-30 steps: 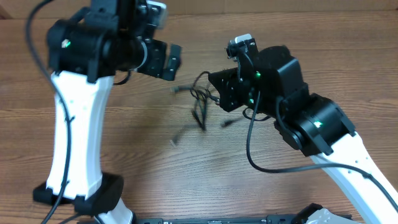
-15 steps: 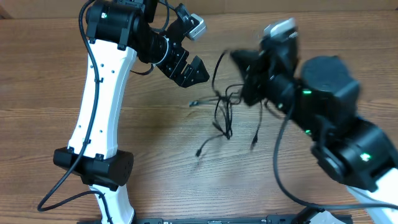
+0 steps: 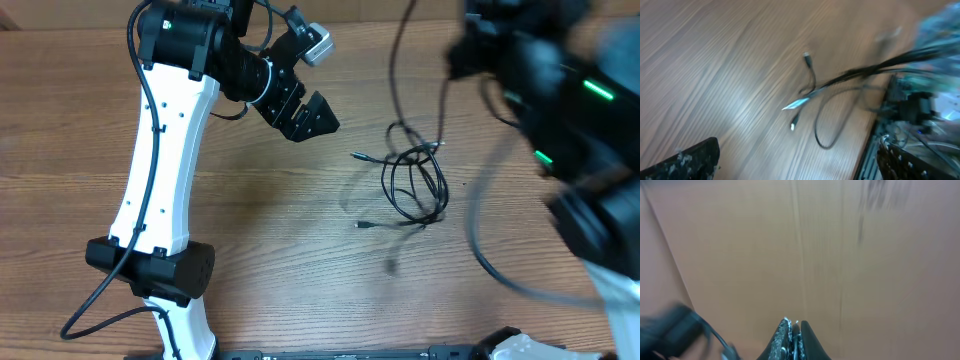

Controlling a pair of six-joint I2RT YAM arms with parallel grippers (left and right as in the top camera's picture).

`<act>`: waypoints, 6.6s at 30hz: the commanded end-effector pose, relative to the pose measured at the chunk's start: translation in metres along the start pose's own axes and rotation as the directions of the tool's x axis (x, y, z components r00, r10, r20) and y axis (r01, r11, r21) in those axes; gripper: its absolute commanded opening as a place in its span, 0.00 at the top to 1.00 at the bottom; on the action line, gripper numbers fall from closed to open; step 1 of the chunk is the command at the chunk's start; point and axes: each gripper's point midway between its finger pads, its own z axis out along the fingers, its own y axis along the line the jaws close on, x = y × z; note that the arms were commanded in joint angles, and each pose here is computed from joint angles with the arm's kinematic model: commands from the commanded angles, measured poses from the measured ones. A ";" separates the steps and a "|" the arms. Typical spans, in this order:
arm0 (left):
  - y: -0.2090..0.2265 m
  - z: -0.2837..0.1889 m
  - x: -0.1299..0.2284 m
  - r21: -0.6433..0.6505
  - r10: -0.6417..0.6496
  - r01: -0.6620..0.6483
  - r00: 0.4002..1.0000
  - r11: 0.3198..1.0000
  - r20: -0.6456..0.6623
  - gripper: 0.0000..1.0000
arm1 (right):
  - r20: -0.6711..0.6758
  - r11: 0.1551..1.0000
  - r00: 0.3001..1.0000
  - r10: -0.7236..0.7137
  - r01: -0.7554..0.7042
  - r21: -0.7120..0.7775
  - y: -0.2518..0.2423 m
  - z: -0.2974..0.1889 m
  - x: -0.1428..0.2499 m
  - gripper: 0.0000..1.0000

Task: Untangle cables

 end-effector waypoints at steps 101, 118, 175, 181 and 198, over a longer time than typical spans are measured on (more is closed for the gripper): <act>-0.025 -0.166 -0.024 -0.289 -0.045 0.190 0.895 0.938 0.443 0.96 | -0.504 0.942 0.799 0.328 -0.238 0.237 -0.163 -0.005 0.139 0.96; -0.008 -0.234 -0.107 0.136 -0.441 0.628 0.359 0.766 0.823 0.96 | -0.582 0.816 0.753 -0.308 -0.106 -0.569 0.037 0.002 0.208 0.07; -0.028 -0.230 -0.075 -0.456 0.074 0.352 0.721 0.818 0.689 0.00 | -0.332 0.979 0.930 0.159 -0.191 -0.067 -0.085 0.095 0.157 0.96; -0.017 -0.198 -0.051 -0.582 0.086 0.279 0.849 0.764 0.521 0.00 | -0.163 0.989 0.975 0.149 -0.142 0.052 -0.134 0.037 0.042 0.96; -0.003 -0.077 -0.048 -0.532 0.054 0.063 0.978 0.844 0.203 0.01 | 0.241 0.999 0.970 -0.022 0.028 -0.025 -0.076 -0.073 -0.126 0.96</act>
